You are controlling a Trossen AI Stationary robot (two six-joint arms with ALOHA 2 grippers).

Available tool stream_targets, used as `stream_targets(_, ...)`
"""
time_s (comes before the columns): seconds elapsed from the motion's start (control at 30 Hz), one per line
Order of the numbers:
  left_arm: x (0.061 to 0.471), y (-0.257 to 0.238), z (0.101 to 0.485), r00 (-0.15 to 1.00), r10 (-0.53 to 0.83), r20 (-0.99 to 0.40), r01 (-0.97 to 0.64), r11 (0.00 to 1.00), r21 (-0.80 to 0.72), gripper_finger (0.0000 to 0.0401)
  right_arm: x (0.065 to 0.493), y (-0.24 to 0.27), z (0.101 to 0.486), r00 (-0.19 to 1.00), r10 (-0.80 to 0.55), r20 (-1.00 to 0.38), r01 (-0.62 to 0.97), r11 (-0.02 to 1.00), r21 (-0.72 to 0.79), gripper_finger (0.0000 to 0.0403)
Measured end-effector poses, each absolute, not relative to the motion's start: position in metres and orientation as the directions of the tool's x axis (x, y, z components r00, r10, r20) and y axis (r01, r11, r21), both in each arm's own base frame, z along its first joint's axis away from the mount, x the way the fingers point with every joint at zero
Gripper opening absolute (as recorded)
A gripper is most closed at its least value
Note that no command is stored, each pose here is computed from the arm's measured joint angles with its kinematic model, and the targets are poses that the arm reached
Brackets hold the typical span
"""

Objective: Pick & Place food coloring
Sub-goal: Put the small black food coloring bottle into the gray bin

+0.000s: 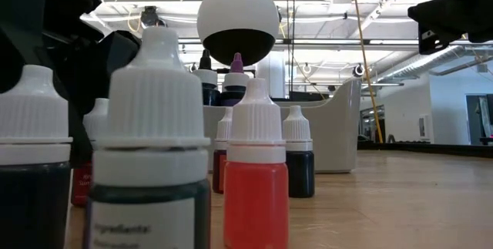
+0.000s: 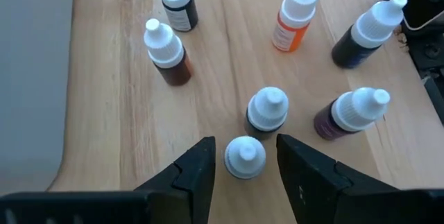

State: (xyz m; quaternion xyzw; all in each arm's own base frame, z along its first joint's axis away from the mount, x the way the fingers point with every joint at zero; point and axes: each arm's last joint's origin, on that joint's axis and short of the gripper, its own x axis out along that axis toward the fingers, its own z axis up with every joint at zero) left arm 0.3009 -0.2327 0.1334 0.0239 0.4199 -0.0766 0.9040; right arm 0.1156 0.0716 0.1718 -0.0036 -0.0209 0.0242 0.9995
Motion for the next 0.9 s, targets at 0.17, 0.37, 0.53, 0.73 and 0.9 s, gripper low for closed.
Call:
stream_targets(0.17,0.3015,-0.2319,0.1333,0.636,-0.116,-0.763,0.157,0.987,-0.020,0.0156,0.1156,0.0716,0.1718,0.998,0.049,0.042,-0.048,0.999,-0.008,0.0000)
stream_targets(0.37,0.3020,-0.2313,0.1334,0.636,-0.116,-0.763,0.152,0.988,-0.023,0.0156,0.1156,0.0716,0.1718,0.998,0.049,0.042,-0.048,0.999,-0.008,0.0000)
stream_targets(0.53,0.3018,-0.2316,0.1332,0.629,-0.129,-0.767,0.149,0.988,-0.044,0.0156,0.1156,0.0716,0.1718,0.998,0.049,0.042,-0.048,0.999,-0.009,0.0000)
stream_targets(0.73,0.3017,-0.2318,0.1332,0.624,-0.137,-0.769,0.151,0.987,-0.054,0.0155,0.1156,0.0716,0.1718,0.998,0.049,0.042,-0.048,0.999,-0.009,0.0000)
stream_targets(0.9,0.3036,-0.2293,0.1331,0.625,-0.133,-0.769,0.139,0.989,-0.058,0.0123,0.1156,0.0716,0.1718,0.998,0.049,0.042,-0.048,0.999,-0.009,0.0000)
